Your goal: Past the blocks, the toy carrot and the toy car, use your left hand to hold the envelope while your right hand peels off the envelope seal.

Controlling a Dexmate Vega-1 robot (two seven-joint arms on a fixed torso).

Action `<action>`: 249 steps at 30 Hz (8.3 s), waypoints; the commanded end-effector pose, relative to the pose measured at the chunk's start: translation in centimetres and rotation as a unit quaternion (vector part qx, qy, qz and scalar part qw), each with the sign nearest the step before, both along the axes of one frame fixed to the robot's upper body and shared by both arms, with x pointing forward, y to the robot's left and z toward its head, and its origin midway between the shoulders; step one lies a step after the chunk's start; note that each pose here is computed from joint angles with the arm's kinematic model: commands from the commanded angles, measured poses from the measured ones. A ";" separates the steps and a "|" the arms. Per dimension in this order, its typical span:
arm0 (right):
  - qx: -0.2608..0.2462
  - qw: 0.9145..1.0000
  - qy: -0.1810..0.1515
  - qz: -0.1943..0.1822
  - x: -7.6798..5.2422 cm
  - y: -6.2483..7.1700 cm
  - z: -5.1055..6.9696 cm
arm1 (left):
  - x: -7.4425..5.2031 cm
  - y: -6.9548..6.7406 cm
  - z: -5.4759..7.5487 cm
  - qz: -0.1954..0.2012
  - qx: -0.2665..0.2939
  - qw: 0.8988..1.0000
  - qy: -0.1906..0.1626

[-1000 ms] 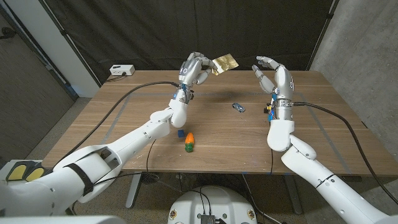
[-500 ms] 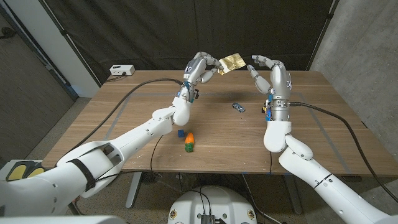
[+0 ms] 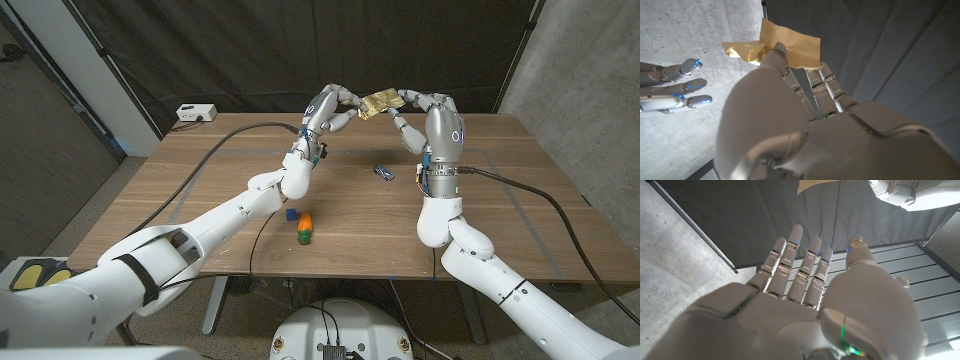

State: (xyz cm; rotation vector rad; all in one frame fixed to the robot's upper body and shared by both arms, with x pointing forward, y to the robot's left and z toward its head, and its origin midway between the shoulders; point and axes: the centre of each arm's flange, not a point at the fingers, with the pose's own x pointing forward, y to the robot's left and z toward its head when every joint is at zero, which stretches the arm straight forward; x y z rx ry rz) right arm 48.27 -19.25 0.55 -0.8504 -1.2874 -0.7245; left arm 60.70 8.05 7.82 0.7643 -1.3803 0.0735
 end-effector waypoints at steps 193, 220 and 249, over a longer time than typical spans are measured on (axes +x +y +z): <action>0.058 0.995 -0.042 -0.073 1.4 2.7 -1.9 | -5.3 1.0 0.3 -0.088 0.038 0.995 -0.005; 0.102 0.988 -0.071 -0.089 2.4 2.3 -2.3 | -5.2 1.5 -0.1 -0.089 0.028 0.996 -0.006; 0.157 0.979 -0.077 -0.101 2.6 1.1 -0.8 | -6.1 4.7 -1.8 0.033 -0.028 0.997 -0.064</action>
